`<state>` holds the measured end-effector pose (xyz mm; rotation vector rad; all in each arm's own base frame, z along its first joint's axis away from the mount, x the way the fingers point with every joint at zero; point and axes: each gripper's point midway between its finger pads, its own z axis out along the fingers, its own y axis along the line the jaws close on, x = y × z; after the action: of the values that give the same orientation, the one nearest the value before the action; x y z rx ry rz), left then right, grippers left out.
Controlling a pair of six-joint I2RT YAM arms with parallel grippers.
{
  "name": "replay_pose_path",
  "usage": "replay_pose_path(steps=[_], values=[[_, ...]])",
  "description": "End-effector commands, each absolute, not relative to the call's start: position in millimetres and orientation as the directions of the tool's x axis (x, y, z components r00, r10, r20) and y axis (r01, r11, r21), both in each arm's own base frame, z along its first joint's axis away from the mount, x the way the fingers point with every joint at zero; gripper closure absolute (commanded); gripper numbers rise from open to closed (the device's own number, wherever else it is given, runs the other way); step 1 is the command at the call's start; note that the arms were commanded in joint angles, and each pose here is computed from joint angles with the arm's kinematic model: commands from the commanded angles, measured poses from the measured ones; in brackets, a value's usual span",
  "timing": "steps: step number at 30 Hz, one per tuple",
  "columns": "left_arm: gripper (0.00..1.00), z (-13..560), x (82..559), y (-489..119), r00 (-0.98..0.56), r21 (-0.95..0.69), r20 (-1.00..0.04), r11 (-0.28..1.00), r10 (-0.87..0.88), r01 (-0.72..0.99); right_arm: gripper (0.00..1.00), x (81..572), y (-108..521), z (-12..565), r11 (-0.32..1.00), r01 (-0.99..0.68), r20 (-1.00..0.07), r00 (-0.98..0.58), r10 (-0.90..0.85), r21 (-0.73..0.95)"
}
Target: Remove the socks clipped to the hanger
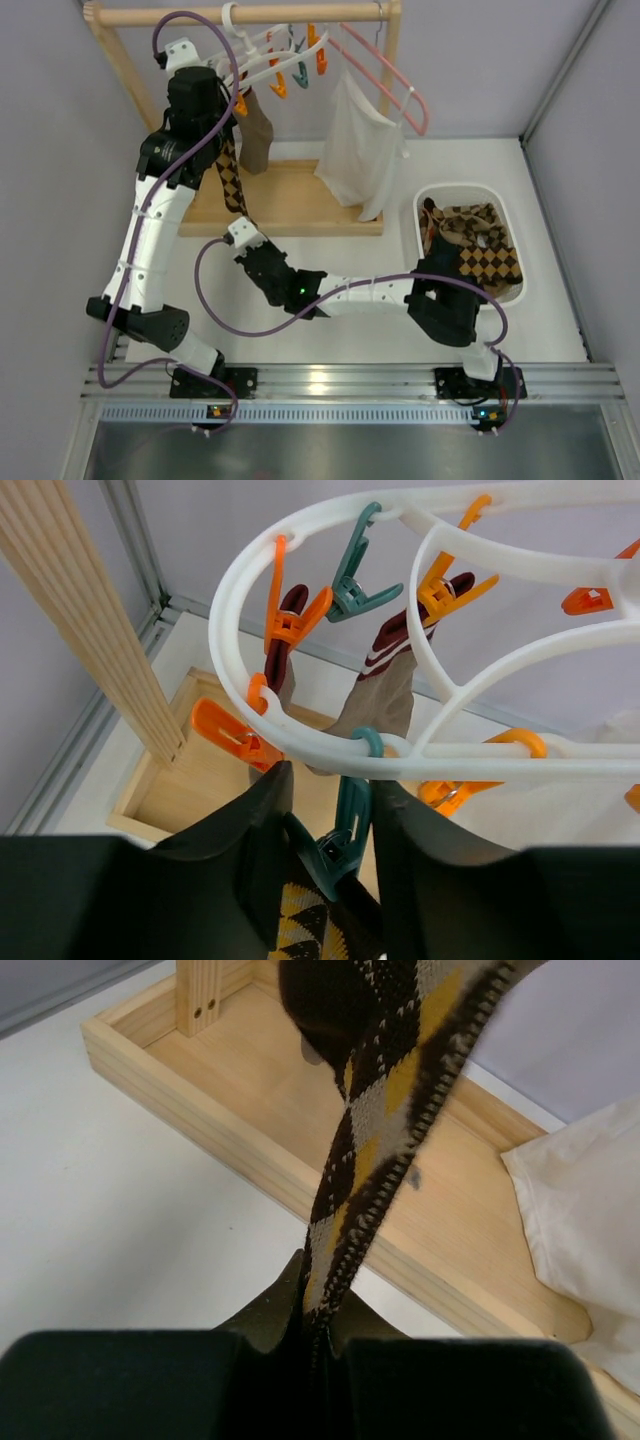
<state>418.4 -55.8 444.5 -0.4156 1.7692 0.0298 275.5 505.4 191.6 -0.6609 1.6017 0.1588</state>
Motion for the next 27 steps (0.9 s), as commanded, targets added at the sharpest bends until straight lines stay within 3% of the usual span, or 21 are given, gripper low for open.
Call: replay_pose_path(steps=[1,5,9,15,17,22,24,27], values=[[0.63,461.2,422.4,-58.9,-0.135,-0.226,-0.954,0.935,-0.269,-0.273,1.00,259.3,509.1,184.1,0.795,-0.539,-0.945,0.005,-0.327,-0.278],[0.90,457.9,426.0,-62.5,-0.146,-0.227,-0.951,0.938,-0.271,-0.263,1.00,255.3,499.5,187.6,0.797,-0.543,-0.951,0.009,-0.309,-0.264],[1.00,456.9,424.3,-63.3,-0.148,-0.235,-0.949,0.937,-0.279,-0.259,1.00,250.6,483.7,201.8,0.810,-0.542,-0.965,0.011,-0.261,-0.225],[0.61,463.3,410.7,-64.4,-0.136,-0.272,-0.941,0.934,-0.308,-0.232,1.00,233.5,437.1,218.5,0.812,-0.557,-0.975,-0.018,-0.221,-0.174],[0.41,464.3,401.9,-66.1,-0.139,-0.291,-0.936,0.933,-0.323,-0.211,1.00,226.6,413.4,206.0,0.802,-0.562,-0.962,-0.042,-0.268,-0.199],[0.18,454.0,381.8,-70.6,-0.168,-0.335,-0.916,0.926,-0.363,-0.174,1.00,216.8,351.3,220.8,0.837,-0.520,-0.955,-0.121,-0.270,-0.170],[0.02,455.1,366.0,-66.6,-0.155,-0.365,-0.907,0.915,-0.392,-0.174,1.00,213.4,322.4,222.4,0.853,-0.496,-0.948,-0.161,-0.276,-0.164],[0.02,438.9,342.8,-56.2,-0.162,-0.372,-0.900,0.907,-0.405,-0.199,1.00,214.0,281.0,228.0,0.891,-0.432,-0.944,-0.213,-0.253,-0.141]])
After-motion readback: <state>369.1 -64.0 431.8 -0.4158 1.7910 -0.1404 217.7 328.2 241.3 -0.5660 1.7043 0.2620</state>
